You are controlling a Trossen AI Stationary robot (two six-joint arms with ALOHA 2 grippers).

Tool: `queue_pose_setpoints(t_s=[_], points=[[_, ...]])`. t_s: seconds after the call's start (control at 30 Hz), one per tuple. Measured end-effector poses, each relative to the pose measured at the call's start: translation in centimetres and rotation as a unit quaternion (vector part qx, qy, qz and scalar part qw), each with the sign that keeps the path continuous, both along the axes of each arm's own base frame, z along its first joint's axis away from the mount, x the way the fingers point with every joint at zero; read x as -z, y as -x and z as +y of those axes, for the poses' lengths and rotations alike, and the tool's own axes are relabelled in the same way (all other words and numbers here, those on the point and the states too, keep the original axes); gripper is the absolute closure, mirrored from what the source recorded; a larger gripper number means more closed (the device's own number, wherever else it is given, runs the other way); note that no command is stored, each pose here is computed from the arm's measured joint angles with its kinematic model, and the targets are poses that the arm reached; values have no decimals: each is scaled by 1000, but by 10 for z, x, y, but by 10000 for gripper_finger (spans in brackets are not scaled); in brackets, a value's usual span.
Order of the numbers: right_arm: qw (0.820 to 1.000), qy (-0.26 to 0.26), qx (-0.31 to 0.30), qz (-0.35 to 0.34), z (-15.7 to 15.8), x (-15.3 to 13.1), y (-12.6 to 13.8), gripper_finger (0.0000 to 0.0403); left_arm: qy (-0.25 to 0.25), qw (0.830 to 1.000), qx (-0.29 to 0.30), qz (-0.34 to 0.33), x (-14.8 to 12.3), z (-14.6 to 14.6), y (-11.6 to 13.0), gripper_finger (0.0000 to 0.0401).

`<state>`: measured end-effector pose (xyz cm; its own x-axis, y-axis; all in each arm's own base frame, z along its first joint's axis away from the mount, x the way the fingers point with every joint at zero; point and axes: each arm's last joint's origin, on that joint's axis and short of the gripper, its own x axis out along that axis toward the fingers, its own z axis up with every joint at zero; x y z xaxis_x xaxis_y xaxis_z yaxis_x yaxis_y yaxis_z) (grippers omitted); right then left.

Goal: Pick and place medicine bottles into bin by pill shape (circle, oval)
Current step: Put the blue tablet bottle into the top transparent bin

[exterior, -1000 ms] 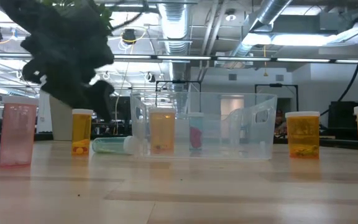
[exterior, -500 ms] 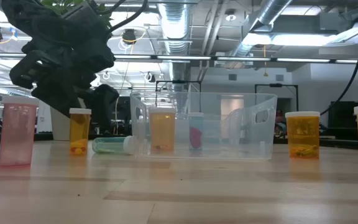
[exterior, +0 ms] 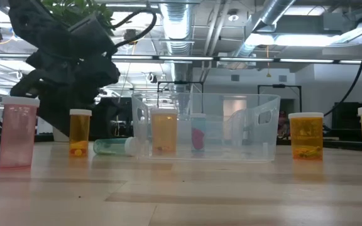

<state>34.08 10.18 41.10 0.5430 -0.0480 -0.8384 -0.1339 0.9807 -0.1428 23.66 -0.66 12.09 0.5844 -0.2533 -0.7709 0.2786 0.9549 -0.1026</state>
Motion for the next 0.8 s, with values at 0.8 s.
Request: queue_pose_setpoints(t_s=[0.8], points=[[1000, -2, 8, 10, -1, 1, 2, 201, 17, 1000, 7, -18, 14, -1, -12, 122]])
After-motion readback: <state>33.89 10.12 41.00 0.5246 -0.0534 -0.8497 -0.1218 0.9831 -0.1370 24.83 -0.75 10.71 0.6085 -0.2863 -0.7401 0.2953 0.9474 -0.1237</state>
